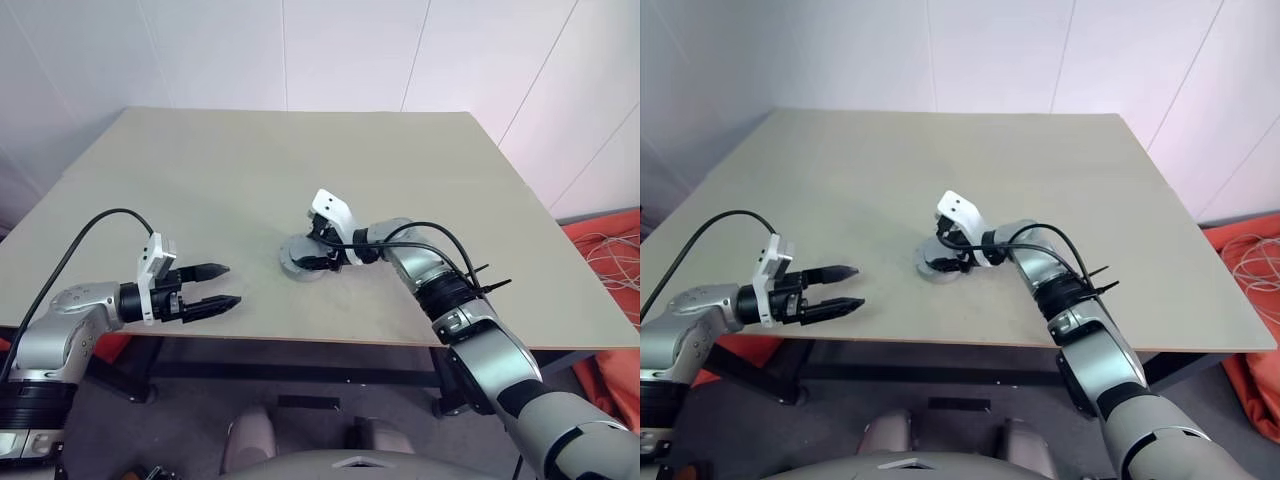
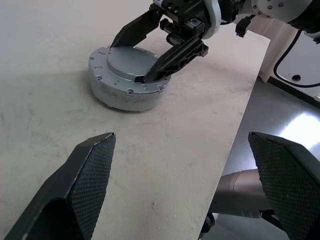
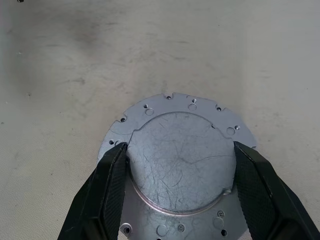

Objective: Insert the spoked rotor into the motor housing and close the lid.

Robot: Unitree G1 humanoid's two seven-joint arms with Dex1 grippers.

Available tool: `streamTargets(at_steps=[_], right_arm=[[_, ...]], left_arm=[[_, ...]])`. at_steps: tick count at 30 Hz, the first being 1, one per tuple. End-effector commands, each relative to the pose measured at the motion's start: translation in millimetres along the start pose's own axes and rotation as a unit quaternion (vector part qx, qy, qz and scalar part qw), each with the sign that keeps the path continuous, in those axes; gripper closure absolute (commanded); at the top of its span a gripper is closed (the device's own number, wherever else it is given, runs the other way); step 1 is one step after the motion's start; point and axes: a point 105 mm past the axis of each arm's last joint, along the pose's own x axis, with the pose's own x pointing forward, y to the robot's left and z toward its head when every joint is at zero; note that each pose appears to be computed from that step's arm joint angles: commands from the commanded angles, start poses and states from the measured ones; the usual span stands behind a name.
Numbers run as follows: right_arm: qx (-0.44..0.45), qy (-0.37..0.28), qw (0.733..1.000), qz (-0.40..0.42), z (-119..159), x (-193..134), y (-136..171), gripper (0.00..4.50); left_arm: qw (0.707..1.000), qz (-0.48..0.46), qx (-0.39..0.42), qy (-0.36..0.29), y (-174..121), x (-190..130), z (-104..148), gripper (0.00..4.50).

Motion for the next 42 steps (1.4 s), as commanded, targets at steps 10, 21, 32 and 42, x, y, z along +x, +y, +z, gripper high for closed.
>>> streamTargets(at_steps=[10, 21, 32, 42], right_arm=[[0.02, 0.029, 0.999, -0.005, -17.7, 0.7, -2.8, 1.34], [0.02, 0.027, 0.999, -0.007, -16.2, 1.5, -3.2, 1.34], [0.023, 0.026, 0.999, -0.006, -16.1, 1.6, -2.0, 1.34], [0.026, 0.021, 0.999, -0.005, -13.9, 3.9, 0.3, 1.34]], left_arm=[[0.997, 0.064, 0.025, -0.046, 20.3, 2.3, 27.2, 0.0], [0.99, 0.11, 0.079, -0.041, 44.4, 24.1, 37.6, 0.0], [0.986, 0.124, 0.11, -0.025, 63.4, 49.2, 36.6, 2.95], [0.988, 0.12, 0.086, -0.043, 69.7, 93.6, 42.8, 4.5]])
